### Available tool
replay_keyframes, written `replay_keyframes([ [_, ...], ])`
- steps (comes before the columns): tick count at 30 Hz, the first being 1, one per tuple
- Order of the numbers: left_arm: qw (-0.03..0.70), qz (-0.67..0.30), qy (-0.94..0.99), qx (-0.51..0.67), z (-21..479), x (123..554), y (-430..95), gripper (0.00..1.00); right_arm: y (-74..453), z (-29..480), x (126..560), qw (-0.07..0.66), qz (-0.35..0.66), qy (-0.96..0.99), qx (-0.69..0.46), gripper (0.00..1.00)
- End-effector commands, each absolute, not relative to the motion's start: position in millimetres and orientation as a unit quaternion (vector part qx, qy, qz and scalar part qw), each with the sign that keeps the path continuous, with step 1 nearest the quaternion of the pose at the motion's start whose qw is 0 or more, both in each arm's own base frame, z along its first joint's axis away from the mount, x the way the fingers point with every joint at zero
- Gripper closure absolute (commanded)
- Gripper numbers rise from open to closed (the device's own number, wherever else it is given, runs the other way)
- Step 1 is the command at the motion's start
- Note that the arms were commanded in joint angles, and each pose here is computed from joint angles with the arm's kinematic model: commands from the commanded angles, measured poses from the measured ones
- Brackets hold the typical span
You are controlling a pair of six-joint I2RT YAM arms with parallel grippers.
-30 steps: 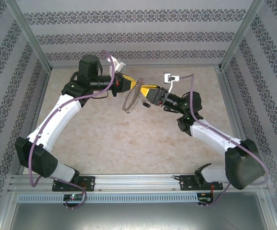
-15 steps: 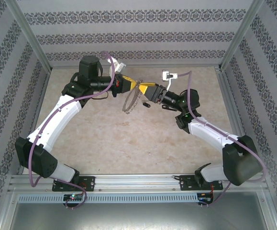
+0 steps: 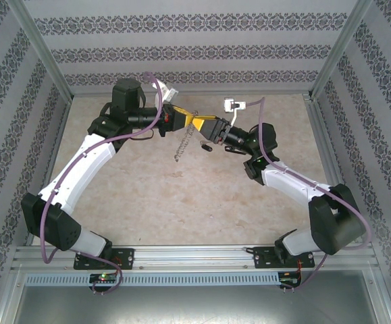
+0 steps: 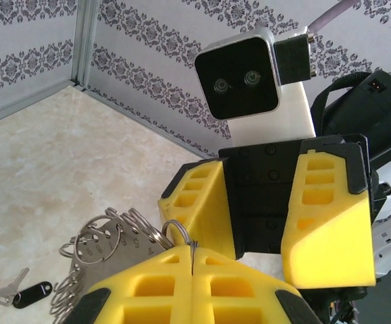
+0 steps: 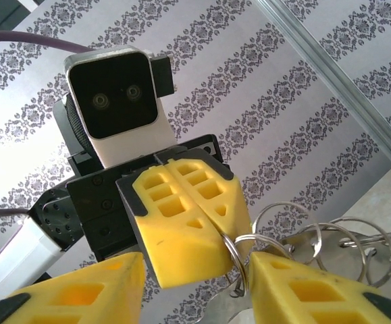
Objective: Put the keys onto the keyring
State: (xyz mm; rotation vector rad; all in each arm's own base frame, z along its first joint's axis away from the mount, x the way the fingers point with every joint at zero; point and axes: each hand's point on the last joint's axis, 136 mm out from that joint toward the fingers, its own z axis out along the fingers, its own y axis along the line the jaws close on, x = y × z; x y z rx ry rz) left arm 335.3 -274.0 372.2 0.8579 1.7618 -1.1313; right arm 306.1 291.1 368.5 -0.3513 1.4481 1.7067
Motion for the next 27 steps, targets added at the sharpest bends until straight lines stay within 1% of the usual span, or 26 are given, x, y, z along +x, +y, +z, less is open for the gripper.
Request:
replay_keyframes([
  [1,0.458,-0.456,0.678,0.35,394,331,-278,1.0,296,388,295,0.437,0.693,0.55,-0.165,0.62],
  [4,0.459,-0.458,0.677,0.349,395,331,-278,1.0,298,386,295,0.436,0.692,0.55,-0.167,0.73],
  [8,0.459,-0.461,0.676,0.348,395,331,-279,1.0,299,384,298,0.438,0.69,0.552,-0.166,0.92],
  [9,0.459,-0.461,0.676,0.348,395,331,-280,1.0,299,384,298,0.439,0.689,0.553,-0.165,0.99],
  [11,0.458,-0.462,0.676,0.345,396,331,-280,1.0,299,384,300,0.441,0.687,0.553,-0.167,1.0],
  [12,0.457,-0.462,0.679,0.341,396,332,-279,0.98,298,385,300,0.444,0.686,0.551,-0.17,1.0],
  [14,0.463,-0.457,0.683,0.331,399,334,-277,0.74,295,387,300,0.455,0.678,0.549,-0.179,1.0],
  [15,0.471,-0.452,0.685,0.324,401,336,-275,0.59,292,390,300,0.465,0.673,0.545,-0.186,1.0],
  [18,0.49,-0.442,0.687,0.304,410,340,-267,0.41,283,395,304,0.489,0.657,0.537,-0.202,1.0],
  [22,0.504,-0.436,0.691,0.279,420,343,-256,0.26,276,400,308,0.502,0.652,0.523,-0.22,1.0],
  [25,0.506,-0.438,0.695,0.263,421,345,-250,0.24,277,404,305,0.506,0.649,0.511,-0.247,1.0],
  [27,0.501,-0.448,0.693,0.26,422,346,-248,0.25,279,407,303,0.51,0.645,0.504,-0.266,1.0],
])
